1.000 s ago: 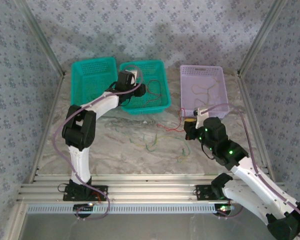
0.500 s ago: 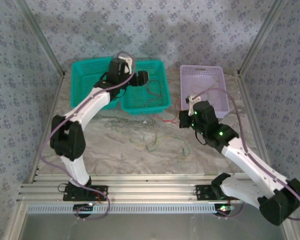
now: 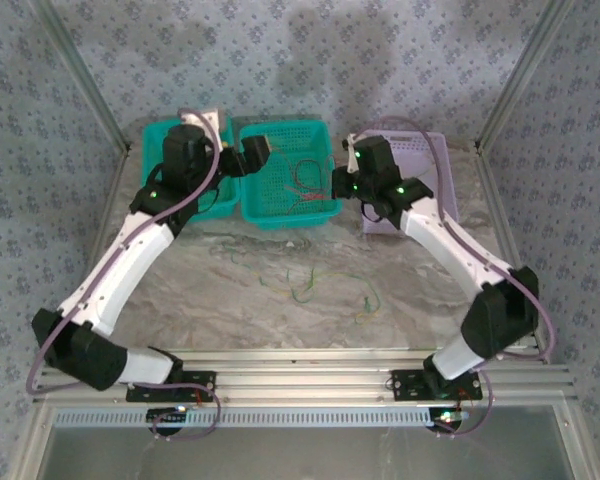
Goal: Untangle the cables
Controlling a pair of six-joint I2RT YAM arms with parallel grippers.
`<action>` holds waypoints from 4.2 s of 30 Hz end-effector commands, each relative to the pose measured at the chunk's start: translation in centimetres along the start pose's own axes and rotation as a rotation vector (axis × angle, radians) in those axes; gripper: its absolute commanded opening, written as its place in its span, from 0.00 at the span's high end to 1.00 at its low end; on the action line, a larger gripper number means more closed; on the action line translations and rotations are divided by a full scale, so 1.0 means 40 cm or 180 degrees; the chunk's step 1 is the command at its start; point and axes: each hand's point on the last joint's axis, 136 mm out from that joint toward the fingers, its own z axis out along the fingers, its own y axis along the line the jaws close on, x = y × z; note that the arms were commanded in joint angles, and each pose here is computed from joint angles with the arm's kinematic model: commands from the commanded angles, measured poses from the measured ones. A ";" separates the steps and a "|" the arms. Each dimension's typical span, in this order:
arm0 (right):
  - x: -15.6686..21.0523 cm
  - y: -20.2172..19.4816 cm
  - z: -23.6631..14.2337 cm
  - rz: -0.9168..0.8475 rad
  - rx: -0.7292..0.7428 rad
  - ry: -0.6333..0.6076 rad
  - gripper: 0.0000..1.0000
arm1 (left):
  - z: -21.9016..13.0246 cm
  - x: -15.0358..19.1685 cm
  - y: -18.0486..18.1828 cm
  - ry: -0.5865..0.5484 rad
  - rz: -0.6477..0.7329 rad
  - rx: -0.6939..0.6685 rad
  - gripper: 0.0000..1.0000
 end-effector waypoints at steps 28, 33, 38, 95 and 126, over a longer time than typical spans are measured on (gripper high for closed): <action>0.134 0.003 0.497 -0.0012 -0.0042 0.1186 1.00 | -0.256 0.216 0.250 -0.0185 -0.0082 -0.1008 0.00; 0.158 -0.007 0.523 -0.0017 -0.0030 0.1233 1.00 | -0.255 0.219 0.252 -0.0181 -0.0061 -0.1015 0.00; 0.156 -0.001 0.530 -0.0014 -0.0068 0.1219 0.93 | -0.253 0.221 0.257 -0.0178 -0.0054 -0.1045 0.00; 0.565 -0.050 -0.150 -0.0577 0.0215 0.1112 0.04 | -0.189 0.487 0.271 0.1055 -0.0778 -0.1128 0.00; 0.711 -0.114 -0.005 -0.0498 0.0356 0.1746 0.45 | -0.105 0.666 0.323 0.1589 -0.0758 -0.1399 0.01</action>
